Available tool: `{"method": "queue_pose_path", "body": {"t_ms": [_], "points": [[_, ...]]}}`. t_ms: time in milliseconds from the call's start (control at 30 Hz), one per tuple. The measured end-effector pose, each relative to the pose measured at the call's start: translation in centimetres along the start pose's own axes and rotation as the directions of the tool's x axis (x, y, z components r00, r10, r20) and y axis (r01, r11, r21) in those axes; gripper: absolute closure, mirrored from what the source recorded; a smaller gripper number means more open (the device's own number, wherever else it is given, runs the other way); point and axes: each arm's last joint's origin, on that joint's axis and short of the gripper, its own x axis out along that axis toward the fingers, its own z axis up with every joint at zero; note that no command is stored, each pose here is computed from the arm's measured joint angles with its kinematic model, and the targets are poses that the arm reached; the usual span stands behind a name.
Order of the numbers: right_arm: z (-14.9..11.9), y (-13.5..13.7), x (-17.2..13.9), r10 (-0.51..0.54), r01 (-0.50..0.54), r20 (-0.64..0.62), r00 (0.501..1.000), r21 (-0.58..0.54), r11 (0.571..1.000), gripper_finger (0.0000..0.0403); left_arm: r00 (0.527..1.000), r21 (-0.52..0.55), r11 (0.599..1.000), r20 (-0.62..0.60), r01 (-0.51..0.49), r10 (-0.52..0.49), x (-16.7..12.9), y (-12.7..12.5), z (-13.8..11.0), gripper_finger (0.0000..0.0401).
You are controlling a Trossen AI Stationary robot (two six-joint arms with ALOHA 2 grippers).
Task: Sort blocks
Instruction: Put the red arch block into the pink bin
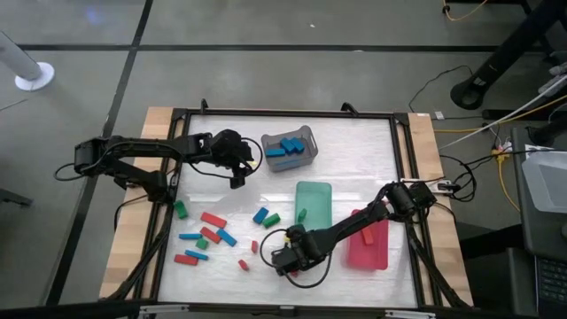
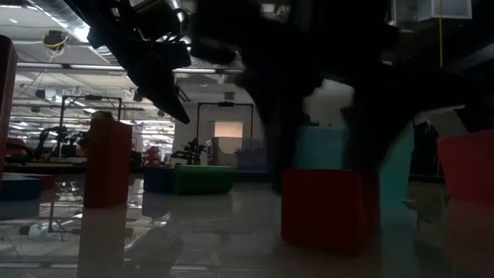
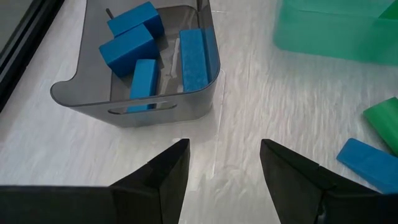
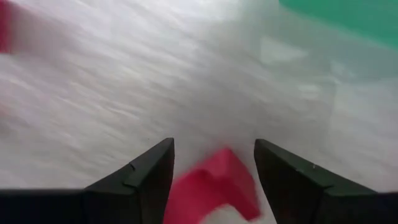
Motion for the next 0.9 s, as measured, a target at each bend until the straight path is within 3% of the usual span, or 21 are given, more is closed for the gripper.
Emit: {"method": "queue_pose_path", "body": {"t_ms": [133, 267, 467, 600, 900], "points": [[0.1, 0.7, -1.5, 0.019, -0.019, 0.025, 1.0, 0.008, 1.0, 0.0178, 1.0, 0.0, 1.0, 0.0, 0.0, 0.0, 0.0, 0.0, 0.0, 0.0217], [-0.4, 1.2, -2.7, 0.045, -0.045, 0.004, 0.999, 0.108, 0.993, 0.0178, 1.0, 0.0, 1.0, -0.001, 0.0, 0.0, 0.0, 0.0, 0.0, 0.0217], [-1.9, 1.3, -3.4, 0.047, -0.02, -0.121, 0.991, 0.217, 0.976, 0.0178, 1.0, 0.0, 1.0, -0.001, 0.0, 0.0, 0.0, 0.0, 0.0, 0.0217], [-2.8, 1.1, -3.5, 0.03, 0.024, -0.175, 0.984, 0.3, 0.954, 0.0178, 1.0, 0.0, 1.0, -0.001, 0.0, 0.0, 0.0, 0.0, 0.0, 0.0217], [-3.4, -0.1, -1.9, -0.017, 0.079, -0.134, 0.991, 0.472, 0.878, 0.0178, 1.0, 0.0, 1.0, -0.001, 0.0, 0.0, 0.0, 0.0, 0.0, 0.0217]]}}
